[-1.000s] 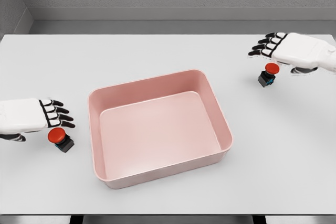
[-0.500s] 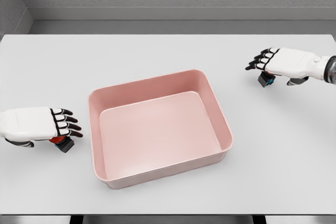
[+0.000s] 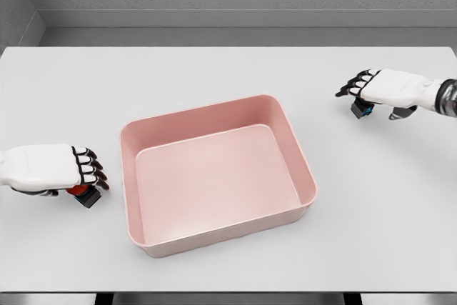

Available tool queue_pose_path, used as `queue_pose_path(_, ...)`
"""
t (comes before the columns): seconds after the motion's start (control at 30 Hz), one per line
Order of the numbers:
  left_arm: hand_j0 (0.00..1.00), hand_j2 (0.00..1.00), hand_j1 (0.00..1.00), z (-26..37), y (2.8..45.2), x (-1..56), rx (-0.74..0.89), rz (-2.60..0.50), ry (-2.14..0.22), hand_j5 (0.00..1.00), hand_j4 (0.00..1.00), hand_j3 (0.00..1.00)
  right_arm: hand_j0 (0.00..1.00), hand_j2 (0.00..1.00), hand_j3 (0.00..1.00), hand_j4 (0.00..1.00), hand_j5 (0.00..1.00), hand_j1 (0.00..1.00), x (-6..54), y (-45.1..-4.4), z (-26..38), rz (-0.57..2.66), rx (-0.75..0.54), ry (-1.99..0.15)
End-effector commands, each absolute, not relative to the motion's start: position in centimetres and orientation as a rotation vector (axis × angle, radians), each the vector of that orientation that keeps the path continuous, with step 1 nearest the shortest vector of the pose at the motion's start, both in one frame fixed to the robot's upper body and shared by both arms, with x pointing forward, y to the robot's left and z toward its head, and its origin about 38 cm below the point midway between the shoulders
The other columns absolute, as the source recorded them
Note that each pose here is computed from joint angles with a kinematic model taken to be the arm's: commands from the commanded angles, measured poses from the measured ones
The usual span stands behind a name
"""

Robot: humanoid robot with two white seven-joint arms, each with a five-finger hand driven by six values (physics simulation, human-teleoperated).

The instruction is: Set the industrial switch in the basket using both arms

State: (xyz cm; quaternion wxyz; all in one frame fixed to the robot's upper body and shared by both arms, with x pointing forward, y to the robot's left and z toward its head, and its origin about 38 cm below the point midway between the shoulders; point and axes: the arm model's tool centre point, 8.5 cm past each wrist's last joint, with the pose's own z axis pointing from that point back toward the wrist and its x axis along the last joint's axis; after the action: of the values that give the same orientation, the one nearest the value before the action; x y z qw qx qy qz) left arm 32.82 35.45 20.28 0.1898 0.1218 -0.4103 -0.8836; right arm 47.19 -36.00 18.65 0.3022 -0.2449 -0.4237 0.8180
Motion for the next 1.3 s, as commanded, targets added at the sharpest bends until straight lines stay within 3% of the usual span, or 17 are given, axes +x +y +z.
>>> queue_pose_path(0.0,0.71,0.71,0.71,20.4,35.4,32.8,0.343,-2.478,-1.158,0.71,0.71,0.71,1.00,1.00,1.00,1.00,1.00,1.00,47.4,-35.7,18.4,2.151,-0.639,-1.139)
queue_pose_path(0.03,0.67,0.67,0.67,20.4,35.4,32.8,0.343,-2.478,-1.158,0.67,0.67,0.67,1.00,1.00,1.00,1.00,1.00,1.00,47.4,-35.7,18.5,2.147,-0.638,-1.143)
queue_pose_path(0.17,0.64,0.64,0.64,20.2,35.4,32.8,0.336,-2.478,-1.157,0.64,0.64,0.64,1.00,1.00,1.00,1.00,1.00,1.00,47.6,-37.0,18.0,2.116,-0.638,-1.112)
queue_pose_path(0.5,0.37,0.37,0.37,20.2,35.3,32.8,0.335,-2.478,-1.159,0.37,0.37,0.37,1.00,1.00,1.00,1.00,1.00,1.00,48.6,-36.6,19.2,2.054,-0.677,-1.179)
queue_pose_path(0.77,0.33,0.33,0.33,21.8,35.3,33.6,0.383,-2.464,-1.196,0.33,0.33,0.33,1.00,1.00,1.00,1.00,1.00,1.00,48.9,-35.8,18.3,2.046,-0.653,-1.183)
queue_pose_path(1.13,0.34,0.34,0.34,28.9,34.7,35.9,0.491,-2.323,-1.390,0.34,0.34,0.34,0.78,0.78,0.78,0.78,0.78,0.78,49.0,-35.7,18.2,2.064,-0.666,-1.167)
queue_pose_path(1.27,0.36,0.36,0.36,31.9,34.1,36.6,0.520,-2.253,-1.498,0.36,0.36,0.36,0.76,0.76,0.76,0.76,0.76,0.76,49.0,-35.7,18.1,2.064,-0.665,-1.169)
